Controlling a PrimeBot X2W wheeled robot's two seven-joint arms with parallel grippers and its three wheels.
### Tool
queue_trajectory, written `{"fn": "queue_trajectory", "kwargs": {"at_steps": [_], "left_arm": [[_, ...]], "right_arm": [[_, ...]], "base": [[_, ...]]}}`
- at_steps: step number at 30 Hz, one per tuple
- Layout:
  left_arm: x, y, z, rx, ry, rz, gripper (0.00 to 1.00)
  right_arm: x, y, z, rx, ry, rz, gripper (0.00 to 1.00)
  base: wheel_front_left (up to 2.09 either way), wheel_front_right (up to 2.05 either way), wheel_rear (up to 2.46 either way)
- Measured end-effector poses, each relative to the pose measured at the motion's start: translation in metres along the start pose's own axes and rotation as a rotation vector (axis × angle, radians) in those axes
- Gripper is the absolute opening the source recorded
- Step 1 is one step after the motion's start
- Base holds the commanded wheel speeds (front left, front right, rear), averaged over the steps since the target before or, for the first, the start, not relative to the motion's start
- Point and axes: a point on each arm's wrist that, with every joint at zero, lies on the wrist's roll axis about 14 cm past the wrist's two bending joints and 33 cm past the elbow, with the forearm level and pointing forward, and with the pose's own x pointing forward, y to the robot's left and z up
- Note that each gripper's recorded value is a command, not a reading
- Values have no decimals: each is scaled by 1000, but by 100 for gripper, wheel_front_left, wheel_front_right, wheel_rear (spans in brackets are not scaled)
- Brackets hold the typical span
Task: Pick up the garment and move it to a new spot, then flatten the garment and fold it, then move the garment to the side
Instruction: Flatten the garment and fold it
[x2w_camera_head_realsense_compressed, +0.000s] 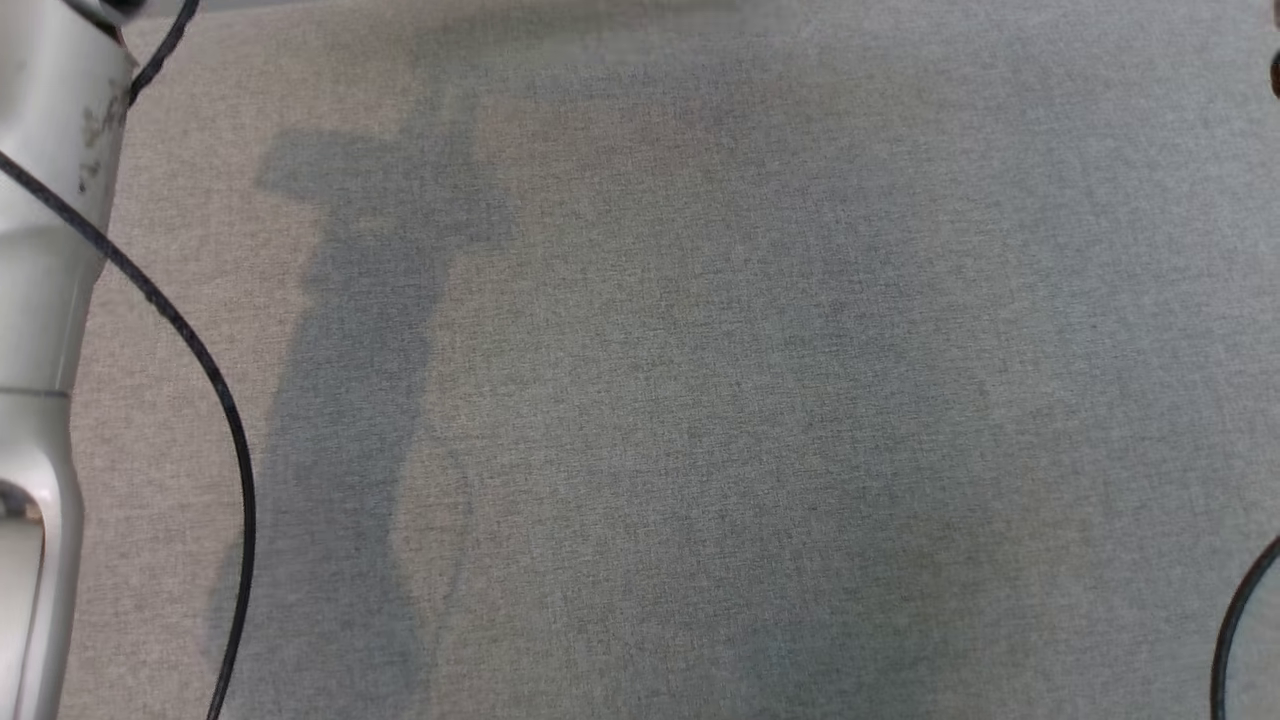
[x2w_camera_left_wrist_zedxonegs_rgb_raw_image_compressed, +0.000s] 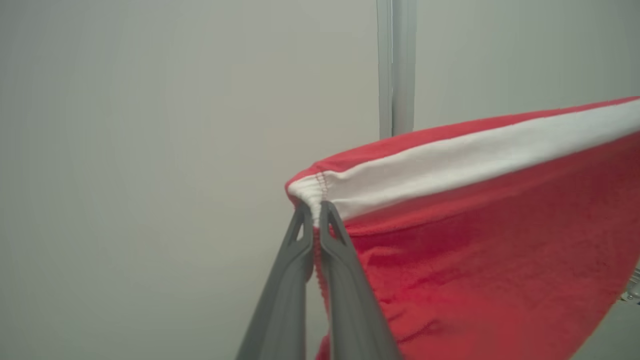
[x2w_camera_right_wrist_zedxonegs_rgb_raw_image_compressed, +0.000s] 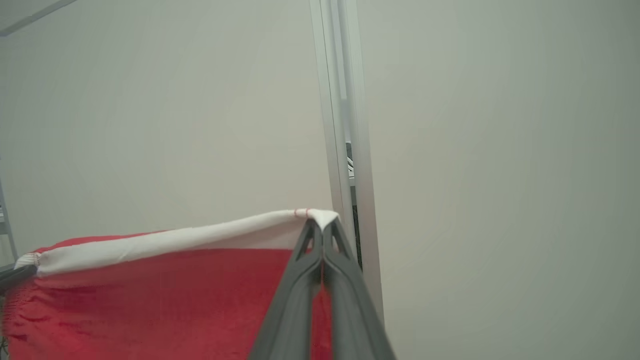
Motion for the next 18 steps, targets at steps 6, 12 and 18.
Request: {"fn": "queue_trajectory", "kwargs": {"at_steps": [6, 12, 18], "left_arm": [[9, -2, -40, -48, 81, -3, 0], [-8, -15, -99, -133, 140, -19, 0], [-73, -31, -187, -192, 317, -17, 0]], "right_arm": [[2, 4, -50, -6, 130, -10, 0], [-22, 6, -110, 72, 243, -11, 0], [-87, 9, -161, 232, 332, -29, 0]], "base": [[0, 0, 0], [0, 0, 0], [0, 0, 0]]}}
